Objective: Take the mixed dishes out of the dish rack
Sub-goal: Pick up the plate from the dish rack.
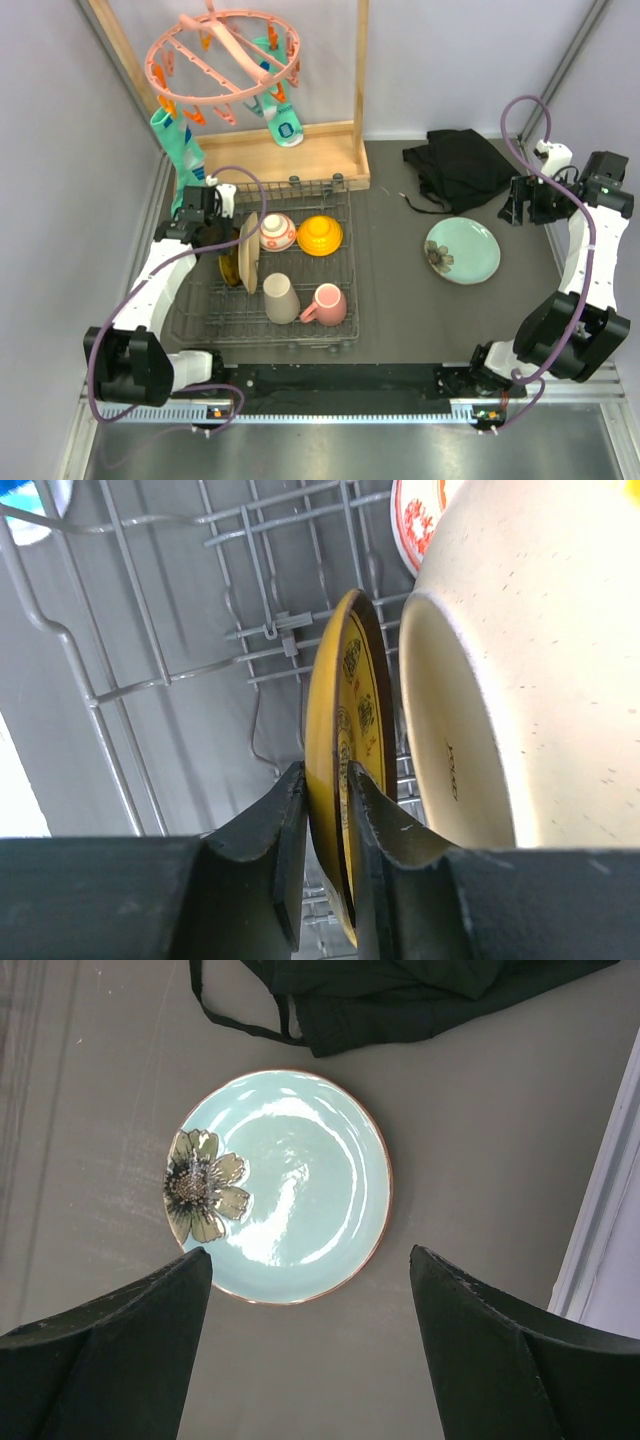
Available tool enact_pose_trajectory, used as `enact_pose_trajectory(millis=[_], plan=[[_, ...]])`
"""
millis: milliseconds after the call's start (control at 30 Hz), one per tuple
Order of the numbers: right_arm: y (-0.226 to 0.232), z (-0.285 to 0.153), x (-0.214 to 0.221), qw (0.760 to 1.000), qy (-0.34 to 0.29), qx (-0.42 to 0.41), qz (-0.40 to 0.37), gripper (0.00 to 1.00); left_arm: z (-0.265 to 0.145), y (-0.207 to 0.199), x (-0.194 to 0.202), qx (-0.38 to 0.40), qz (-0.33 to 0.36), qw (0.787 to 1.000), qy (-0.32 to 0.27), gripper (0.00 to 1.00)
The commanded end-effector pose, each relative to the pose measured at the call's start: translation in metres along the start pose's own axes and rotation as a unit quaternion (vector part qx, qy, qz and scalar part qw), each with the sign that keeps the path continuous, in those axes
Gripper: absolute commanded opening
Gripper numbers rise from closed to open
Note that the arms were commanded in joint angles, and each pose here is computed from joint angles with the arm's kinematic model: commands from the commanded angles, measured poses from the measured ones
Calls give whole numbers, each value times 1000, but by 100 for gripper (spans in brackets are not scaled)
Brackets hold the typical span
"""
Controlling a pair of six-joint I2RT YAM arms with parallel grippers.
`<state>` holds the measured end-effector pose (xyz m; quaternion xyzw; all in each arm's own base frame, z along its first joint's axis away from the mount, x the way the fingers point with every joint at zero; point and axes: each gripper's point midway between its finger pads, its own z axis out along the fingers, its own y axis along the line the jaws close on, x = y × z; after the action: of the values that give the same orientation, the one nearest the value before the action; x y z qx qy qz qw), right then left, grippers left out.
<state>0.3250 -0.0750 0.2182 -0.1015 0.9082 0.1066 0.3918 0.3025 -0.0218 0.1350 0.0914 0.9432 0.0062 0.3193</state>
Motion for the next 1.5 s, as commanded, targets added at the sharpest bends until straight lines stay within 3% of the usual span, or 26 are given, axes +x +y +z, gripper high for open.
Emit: enact_pose_trajectory(millis=[0,500,933,1267,1467], plan=[[4,0,-5,1000,-11,-10,-19,80,-20,-3,-38,9,-3,998,-54,0],[5,4,2,1000,-5,-15,-17,80,-14,-7,-28,20,-1,999,-41,0],[3,6,3,1000,-2,-15,-15,80,-11,-16,-23,40,8,999,-33,38],[2,9,7,1000,1,-16,-13,80,-14,-16,-26,38,13,998,-38,41],[2,11,10,1000,5,-18,-12,80,-40,-4,-56,11,23,996,-82,43]])
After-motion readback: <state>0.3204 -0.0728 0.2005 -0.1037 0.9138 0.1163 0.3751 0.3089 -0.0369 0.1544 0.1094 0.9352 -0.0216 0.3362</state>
